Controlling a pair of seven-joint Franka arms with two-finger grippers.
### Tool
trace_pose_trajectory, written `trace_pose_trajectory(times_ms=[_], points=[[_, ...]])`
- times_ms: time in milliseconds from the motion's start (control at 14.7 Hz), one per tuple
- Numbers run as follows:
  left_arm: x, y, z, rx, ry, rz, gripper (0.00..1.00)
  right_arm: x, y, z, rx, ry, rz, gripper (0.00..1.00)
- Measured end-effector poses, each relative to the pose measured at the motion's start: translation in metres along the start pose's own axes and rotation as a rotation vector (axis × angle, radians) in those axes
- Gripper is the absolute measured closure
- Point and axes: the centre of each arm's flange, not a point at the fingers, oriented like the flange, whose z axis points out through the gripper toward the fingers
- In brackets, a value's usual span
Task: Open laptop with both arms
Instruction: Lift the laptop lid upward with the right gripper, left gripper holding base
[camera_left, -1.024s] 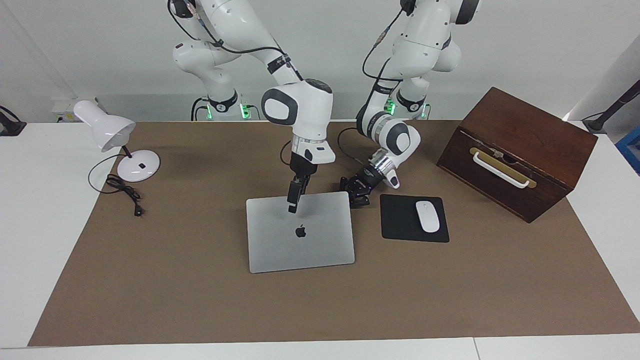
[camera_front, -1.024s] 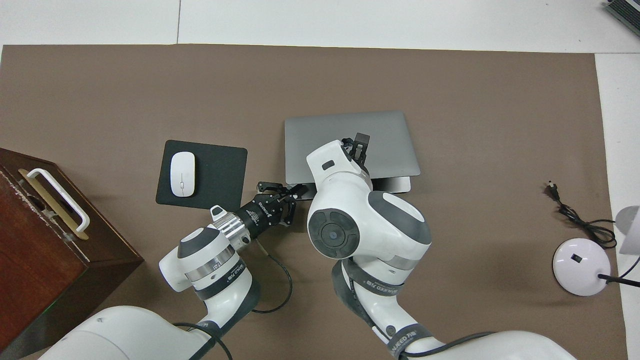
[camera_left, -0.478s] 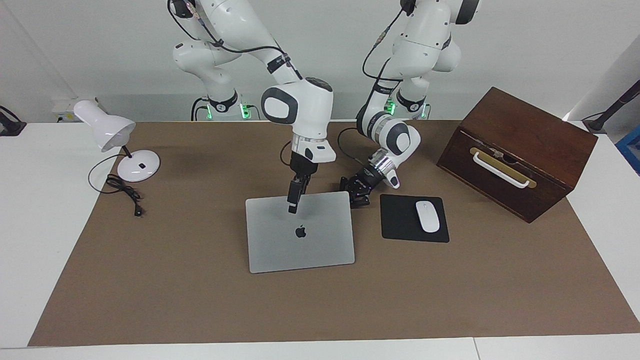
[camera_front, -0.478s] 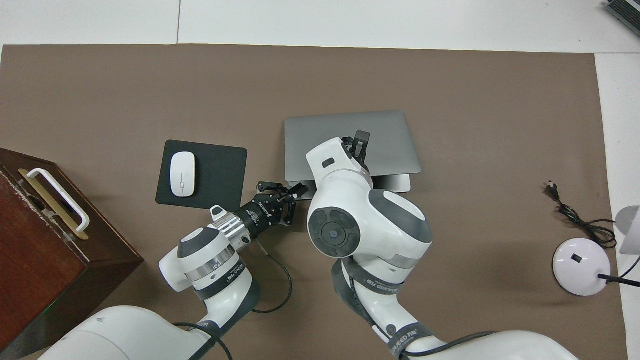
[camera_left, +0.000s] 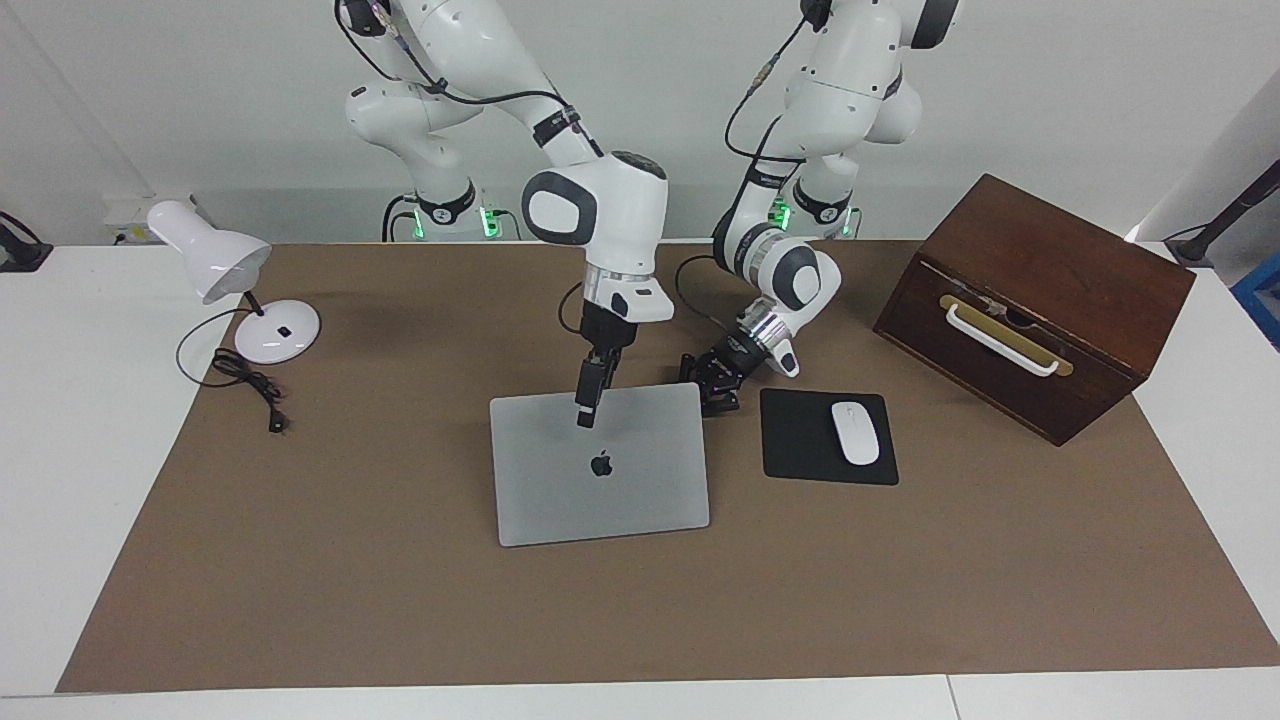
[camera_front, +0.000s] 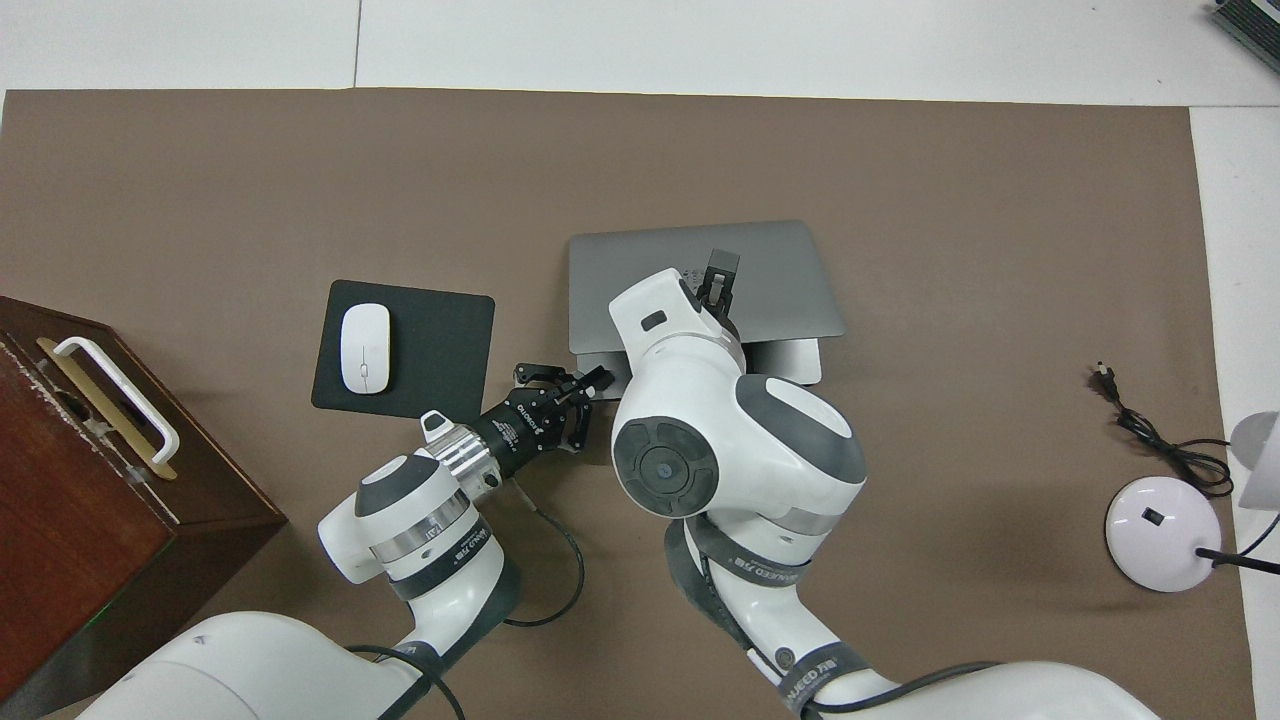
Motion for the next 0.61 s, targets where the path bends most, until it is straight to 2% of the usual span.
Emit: trace_pose_trajectory(times_ms=[614], points=[[0.0, 0.0, 0.0, 0.0, 0.0, 0.0, 0.99, 0.001, 0.015, -0.006, -0.028, 0.01, 0.01, 0.0]])
